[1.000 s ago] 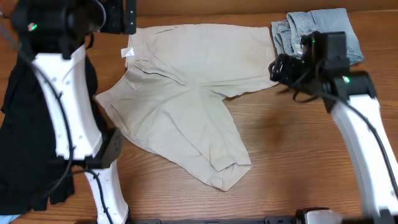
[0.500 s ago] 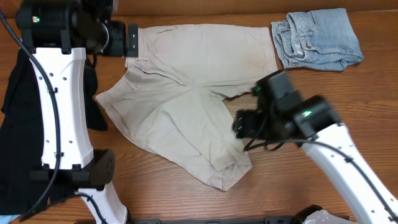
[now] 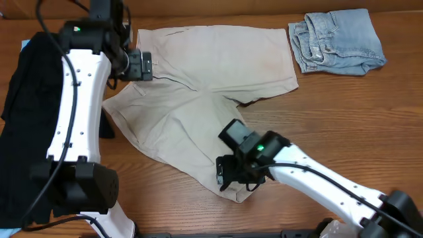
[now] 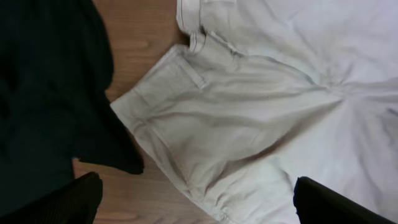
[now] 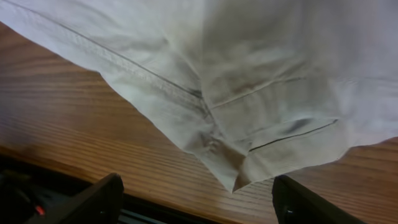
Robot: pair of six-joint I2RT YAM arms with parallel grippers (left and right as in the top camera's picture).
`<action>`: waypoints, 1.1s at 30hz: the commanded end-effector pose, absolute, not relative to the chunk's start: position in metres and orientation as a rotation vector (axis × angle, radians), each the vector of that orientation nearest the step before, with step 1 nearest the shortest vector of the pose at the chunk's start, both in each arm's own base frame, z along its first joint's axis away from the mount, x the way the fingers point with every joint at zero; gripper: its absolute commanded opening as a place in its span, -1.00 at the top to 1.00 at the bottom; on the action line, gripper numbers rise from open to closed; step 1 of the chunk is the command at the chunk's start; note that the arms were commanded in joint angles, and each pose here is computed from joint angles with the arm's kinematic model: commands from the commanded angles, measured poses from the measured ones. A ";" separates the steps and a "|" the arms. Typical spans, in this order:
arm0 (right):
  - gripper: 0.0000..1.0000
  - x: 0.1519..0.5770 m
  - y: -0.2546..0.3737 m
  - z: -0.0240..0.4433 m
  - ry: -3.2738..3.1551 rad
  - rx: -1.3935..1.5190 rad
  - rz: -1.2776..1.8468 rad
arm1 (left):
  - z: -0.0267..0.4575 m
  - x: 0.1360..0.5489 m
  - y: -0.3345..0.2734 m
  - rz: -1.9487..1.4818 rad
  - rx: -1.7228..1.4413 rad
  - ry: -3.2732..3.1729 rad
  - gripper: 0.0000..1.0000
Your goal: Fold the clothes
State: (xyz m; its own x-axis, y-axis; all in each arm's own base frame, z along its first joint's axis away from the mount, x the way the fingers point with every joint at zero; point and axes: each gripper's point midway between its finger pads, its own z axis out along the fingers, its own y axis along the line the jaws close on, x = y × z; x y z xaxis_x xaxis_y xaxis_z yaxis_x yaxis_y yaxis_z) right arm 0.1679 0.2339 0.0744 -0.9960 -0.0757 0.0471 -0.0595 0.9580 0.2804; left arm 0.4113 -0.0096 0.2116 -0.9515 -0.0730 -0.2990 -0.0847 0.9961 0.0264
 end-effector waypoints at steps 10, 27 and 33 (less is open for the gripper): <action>-0.64 0.172 0.216 0.041 -3.065 0.065 -0.183 | 0.169 0.413 -0.005 0.083 -0.143 2.867 -1.00; -0.47 0.181 0.204 0.013 -3.080 0.224 -0.010 | 0.171 0.420 -0.006 0.072 -0.142 2.837 -1.00; -0.03 0.191 0.193 0.012 -3.127 0.229 0.091 | 0.171 0.420 -0.006 0.073 -0.142 2.837 -1.00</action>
